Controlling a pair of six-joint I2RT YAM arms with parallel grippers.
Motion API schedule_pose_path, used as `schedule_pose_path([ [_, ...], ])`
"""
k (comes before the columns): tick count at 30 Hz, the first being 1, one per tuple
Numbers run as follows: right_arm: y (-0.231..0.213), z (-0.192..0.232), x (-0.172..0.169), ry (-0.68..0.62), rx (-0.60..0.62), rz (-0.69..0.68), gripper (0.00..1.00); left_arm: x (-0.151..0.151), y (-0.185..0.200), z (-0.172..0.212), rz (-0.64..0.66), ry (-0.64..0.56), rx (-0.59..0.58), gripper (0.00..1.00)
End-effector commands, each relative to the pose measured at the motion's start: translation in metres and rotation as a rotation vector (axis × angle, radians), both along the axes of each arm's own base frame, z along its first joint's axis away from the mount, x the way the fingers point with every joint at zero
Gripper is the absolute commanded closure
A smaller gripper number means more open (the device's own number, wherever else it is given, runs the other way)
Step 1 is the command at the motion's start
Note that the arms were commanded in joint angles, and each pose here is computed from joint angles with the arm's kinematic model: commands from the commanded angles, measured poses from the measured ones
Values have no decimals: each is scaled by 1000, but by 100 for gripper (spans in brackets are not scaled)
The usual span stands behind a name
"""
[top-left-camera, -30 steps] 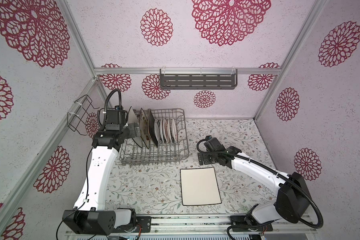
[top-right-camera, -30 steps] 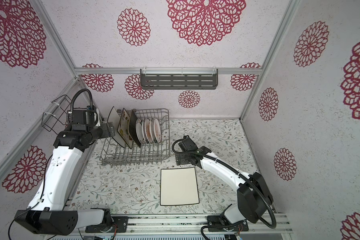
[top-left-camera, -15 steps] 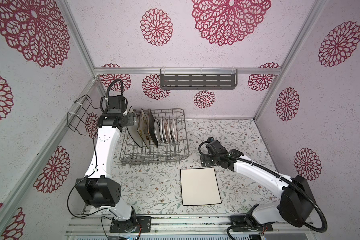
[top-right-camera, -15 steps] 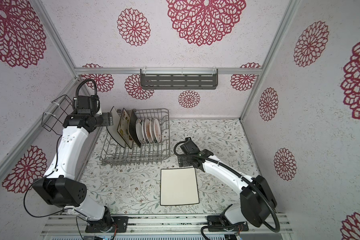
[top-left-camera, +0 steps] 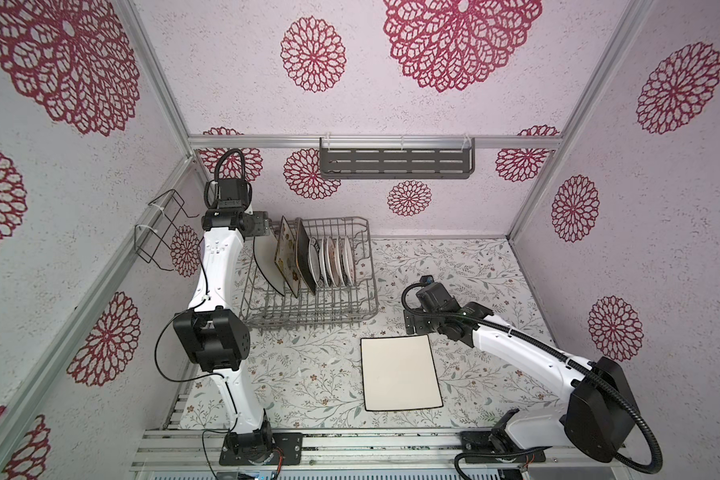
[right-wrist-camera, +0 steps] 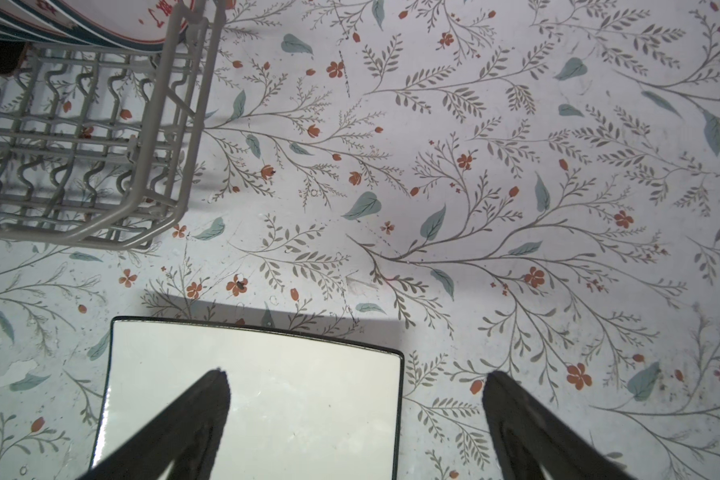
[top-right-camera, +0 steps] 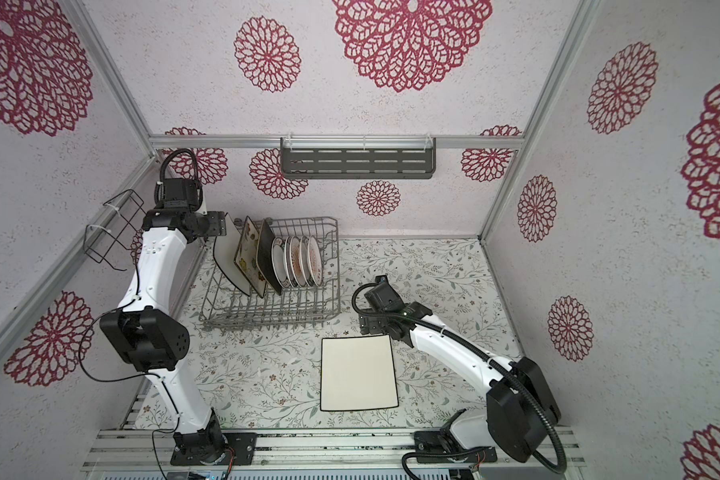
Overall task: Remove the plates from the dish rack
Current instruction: 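Lower the left gripper onto the outermost curved white plate in the rack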
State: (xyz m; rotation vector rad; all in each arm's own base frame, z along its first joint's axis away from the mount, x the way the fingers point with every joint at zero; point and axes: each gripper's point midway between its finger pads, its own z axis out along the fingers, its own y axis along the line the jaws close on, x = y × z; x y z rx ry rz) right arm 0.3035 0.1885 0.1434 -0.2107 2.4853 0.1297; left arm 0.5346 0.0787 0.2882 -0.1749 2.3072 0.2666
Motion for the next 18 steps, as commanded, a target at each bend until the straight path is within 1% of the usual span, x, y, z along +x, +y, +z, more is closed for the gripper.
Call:
schedule_pose_path([
  [1, -7, 15, 7, -47, 28, -46, 1, 8, 1, -14, -36, 44, 10, 19],
  [9, -20, 9, 10, -29, 47, -94, 1, 24, 5, -43, -28, 88, 0, 21],
  [15, -24, 3, 14, -16, 54, -109, 1, 32, 6, -55, -30, 111, -9, 23],
  [17, -25, 0, 15, -10, 52, -110, 1, 33, 7, -59, -33, 122, -5, 27],
  [18, -25, -2, 16, -7, 50, -111, 1, 34, 8, -61, -34, 129, -3, 32],
])
